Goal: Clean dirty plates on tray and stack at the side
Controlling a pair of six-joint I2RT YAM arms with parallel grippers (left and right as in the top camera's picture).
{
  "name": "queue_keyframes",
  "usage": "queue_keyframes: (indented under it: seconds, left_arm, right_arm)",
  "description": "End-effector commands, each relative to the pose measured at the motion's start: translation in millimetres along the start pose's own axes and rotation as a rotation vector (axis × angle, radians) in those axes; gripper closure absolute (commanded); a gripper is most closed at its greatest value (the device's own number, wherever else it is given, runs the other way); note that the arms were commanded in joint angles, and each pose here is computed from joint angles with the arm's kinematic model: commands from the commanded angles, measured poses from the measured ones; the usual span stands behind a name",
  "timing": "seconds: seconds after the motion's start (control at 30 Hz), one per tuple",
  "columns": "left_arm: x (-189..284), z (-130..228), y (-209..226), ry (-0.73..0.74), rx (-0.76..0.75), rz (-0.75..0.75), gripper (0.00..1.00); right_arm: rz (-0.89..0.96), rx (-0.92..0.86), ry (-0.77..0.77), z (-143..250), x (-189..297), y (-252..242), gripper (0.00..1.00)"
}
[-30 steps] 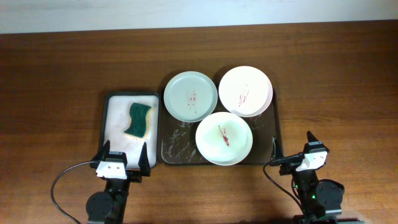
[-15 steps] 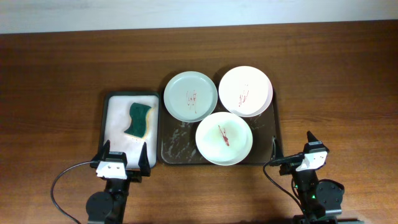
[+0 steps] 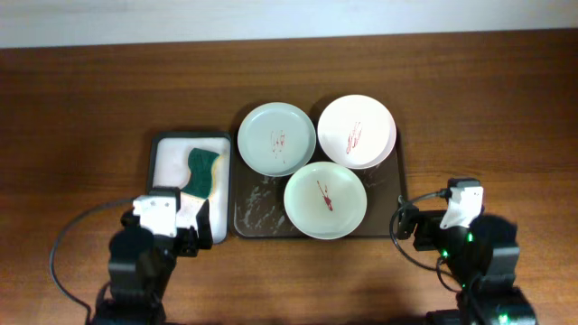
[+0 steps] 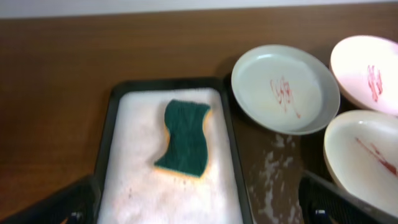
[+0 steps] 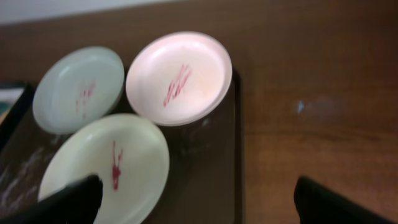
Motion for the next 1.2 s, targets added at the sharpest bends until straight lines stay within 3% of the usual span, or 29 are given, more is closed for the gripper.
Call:
queue_keyframes:
  seconds: [0.0, 0.1, 0.17, 0.23, 0.3, 0.37, 0.5, 0.63, 0.77, 0.87, 0.9, 0.93, 0.97, 1.03, 1.17]
  left_arm:
    - [-11.8, -36.2, 0.8, 0.190, -0.007, 0.012, 0.01]
    - [-35.7, -23.0, -0.5, 0.481, -0.004, 0.031, 0.01]
    - [-54.5, -11.4, -10.0, 0.570, 0.025, 0.132, 0.01]
    - [-66.6, -10.5, -10.2, 0.574, 0.027, 0.134, 0.01]
    - [-80.0, -27.2, -9.0, 0.456, 0.019, 0.123, 0.01]
    - [-102.4, -49.5, 3.1, 0.304, 0.035, -0.012, 0.02]
    - [-155.9, -26.4, 5.3, 0.370, 0.021, -0.042, 0.07]
    - [-199.8, 19.2, 3.6, 0.508, 0.019, -0.038, 0.25]
    - [-212.5, 44.0, 2.2, 0.590, 0.021, -0.031, 0.49]
    - [-211.0, 51.2, 2.0, 0.631, 0.020, -0.031, 0.91]
    - [-209.1, 53.5, 1.9, 0.648, 0.020, -0.030, 1.00]
    - [-205.0, 49.0, 2.0, 0.652, 0.028, -0.032, 1.00]
    - [-197.6, 34.1, 2.5, 0.633, 0.032, -0.033, 1.00]
    - [-173.9, -3.5, 3.3, 0.566, 0.034, -0.030, 1.00]
    - [-151.1, -6.0, -10.1, 0.604, 0.078, 0.113, 1.00]
  right_arm:
    - [0.022, -0.023, 0.141, -39.9, -0.2, 7.6, 0.01]
    - [0.017, -0.049, 0.311, -67.2, -6.4, 15.4, 0.01]
    - [-0.046, -0.061, 0.332, -73.5, -15.3, 21.5, 0.01]
    - [-0.051, -0.066, 0.351, -72.4, -21.4, 21.4, 0.01]
    - [-0.045, -0.071, 0.383, -69.5, -29.7, 19.8, 0.01]
    - [-0.068, -0.087, 0.434, -64.4, -41.0, 20.6, 0.01]
    - [-0.062, -0.098, 0.484, -58.6, -53.1, 18.3, 0.01]
    - [-0.061, -0.098, 0.485, -58.4, -53.4, 18.2, 0.01]
    - [-0.061, -0.098, 0.485, -58.4, -53.5, 18.2, 0.02]
    - [-0.060, -0.099, 0.490, -57.7, -54.3, 17.9, 0.01]
    - [-0.058, -0.101, 0.503, -55.9, -55.9, 17.4, 0.01]
    - [-0.055, -0.104, 0.522, -52.9, -58.2, 16.7, 0.01]
    - [-0.056, -0.095, 0.558, -47.9, -62.0, 15.8, 0.04]
    - [-0.049, -0.102, 0.628, -38.1, -76.3, 12.6, 0.30]
    - [-0.087, -0.141, 0.779, -13.9, -107.4, 13.0, 0.48]
Point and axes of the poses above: each gripper's point midway between its finger pads, its own x axis back along the fingers, its own y axis along the line the jaws close on, z = x × y, the point moved 8 cm from there along x, back along the fingers, and after that the axes turned 3 degrees about -x, right-handed, at the moved point
